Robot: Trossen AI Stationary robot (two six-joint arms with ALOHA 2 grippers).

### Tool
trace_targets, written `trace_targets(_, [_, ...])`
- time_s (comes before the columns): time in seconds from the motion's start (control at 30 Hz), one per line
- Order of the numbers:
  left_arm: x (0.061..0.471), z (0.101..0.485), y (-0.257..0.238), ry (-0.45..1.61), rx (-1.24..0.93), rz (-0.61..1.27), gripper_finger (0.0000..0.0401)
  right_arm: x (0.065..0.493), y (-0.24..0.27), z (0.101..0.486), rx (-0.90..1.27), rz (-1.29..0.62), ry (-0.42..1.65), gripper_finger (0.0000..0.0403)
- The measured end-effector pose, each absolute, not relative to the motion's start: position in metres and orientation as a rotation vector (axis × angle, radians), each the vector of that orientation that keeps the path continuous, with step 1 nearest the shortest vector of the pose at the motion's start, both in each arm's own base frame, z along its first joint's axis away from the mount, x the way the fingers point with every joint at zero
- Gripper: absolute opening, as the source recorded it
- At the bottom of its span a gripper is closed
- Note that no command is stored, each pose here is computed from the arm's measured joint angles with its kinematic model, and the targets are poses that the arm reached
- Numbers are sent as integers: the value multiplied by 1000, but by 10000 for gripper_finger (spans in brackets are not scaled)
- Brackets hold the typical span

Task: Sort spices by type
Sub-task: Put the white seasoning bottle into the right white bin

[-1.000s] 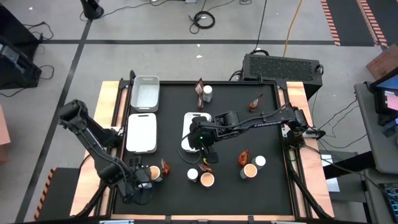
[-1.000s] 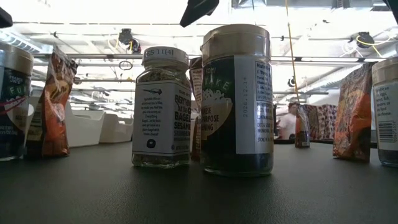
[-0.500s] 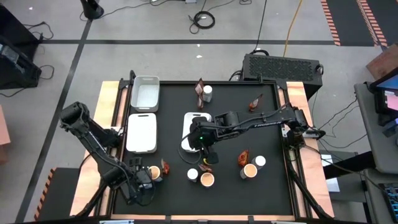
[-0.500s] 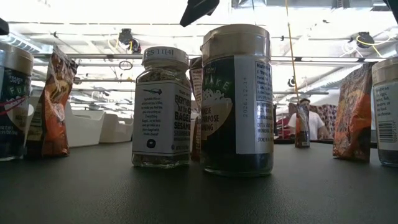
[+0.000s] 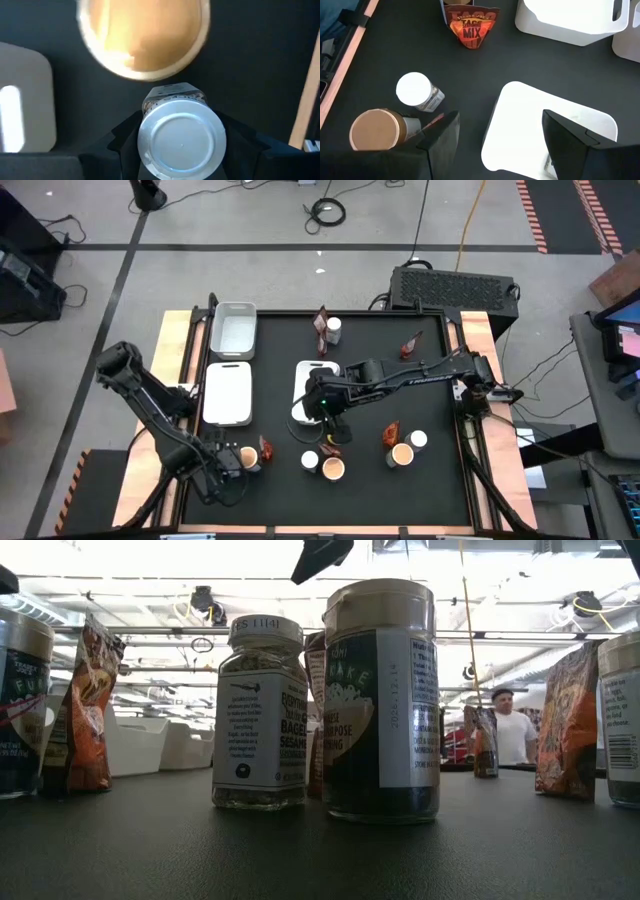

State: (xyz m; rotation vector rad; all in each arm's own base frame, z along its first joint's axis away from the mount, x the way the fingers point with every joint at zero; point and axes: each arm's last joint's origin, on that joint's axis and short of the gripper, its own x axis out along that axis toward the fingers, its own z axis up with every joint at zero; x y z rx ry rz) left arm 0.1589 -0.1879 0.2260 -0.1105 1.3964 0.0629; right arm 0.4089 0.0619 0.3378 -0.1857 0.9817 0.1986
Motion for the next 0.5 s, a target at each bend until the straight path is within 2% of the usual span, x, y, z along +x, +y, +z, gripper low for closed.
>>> trace_targets(0.5, [139, 315, -140, 1326, -115, 154, 206, 401, 37, 339, -231, 242, 1045, 242])
